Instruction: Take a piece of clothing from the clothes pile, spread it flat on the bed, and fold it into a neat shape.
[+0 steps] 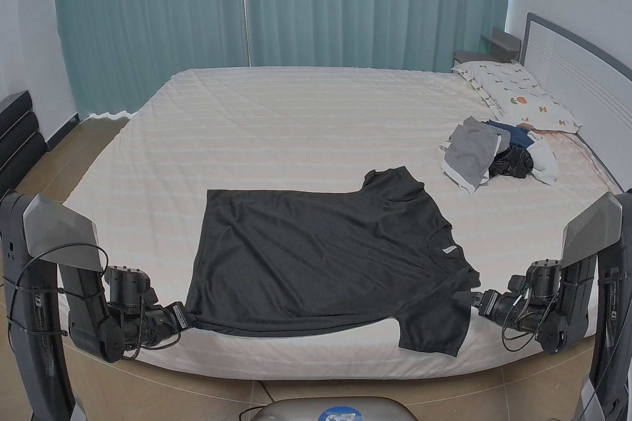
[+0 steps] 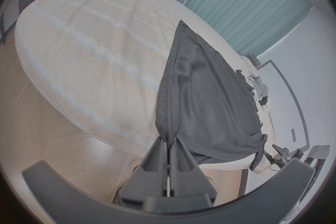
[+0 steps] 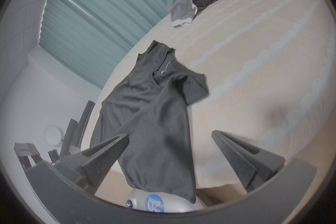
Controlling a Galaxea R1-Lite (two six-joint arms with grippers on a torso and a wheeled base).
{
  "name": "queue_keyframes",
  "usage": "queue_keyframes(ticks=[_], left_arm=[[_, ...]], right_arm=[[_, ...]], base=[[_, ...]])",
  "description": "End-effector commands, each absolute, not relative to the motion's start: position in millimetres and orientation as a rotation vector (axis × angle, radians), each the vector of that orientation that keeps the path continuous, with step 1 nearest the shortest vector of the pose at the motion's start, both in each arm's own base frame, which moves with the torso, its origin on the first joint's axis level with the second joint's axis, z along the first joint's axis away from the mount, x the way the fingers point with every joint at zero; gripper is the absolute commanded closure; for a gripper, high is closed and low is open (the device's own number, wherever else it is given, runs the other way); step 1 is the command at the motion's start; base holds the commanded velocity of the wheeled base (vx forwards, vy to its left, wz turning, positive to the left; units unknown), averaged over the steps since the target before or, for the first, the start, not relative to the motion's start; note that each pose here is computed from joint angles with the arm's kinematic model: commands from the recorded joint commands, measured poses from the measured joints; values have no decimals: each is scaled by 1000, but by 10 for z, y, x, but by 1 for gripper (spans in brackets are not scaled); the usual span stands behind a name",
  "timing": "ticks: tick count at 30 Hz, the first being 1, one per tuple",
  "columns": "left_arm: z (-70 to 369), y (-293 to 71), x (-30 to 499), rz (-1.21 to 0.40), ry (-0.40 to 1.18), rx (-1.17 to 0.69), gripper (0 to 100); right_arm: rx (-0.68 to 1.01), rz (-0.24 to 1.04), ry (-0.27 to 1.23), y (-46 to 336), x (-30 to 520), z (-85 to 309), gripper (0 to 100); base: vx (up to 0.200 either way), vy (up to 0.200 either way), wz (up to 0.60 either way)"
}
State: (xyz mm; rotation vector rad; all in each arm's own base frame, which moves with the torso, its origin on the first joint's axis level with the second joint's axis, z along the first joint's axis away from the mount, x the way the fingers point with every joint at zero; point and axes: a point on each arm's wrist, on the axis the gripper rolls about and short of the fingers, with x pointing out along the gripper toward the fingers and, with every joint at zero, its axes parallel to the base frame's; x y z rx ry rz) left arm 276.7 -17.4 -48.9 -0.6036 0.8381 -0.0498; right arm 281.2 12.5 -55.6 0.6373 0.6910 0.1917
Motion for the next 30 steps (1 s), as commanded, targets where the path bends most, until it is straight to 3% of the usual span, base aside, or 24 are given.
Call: queue_keyframes(ticks=[1, 30], left_arm=[[-495, -174, 2768, -49, 839, -604, 100], [-498, -182, 2771, -53, 840, -599, 100]], right_arm=[[629, 199, 715, 153, 2776, -605, 0], [597, 264, 714, 355, 2894, -704, 0]], base=[[0, 0, 0], [0, 0, 0]])
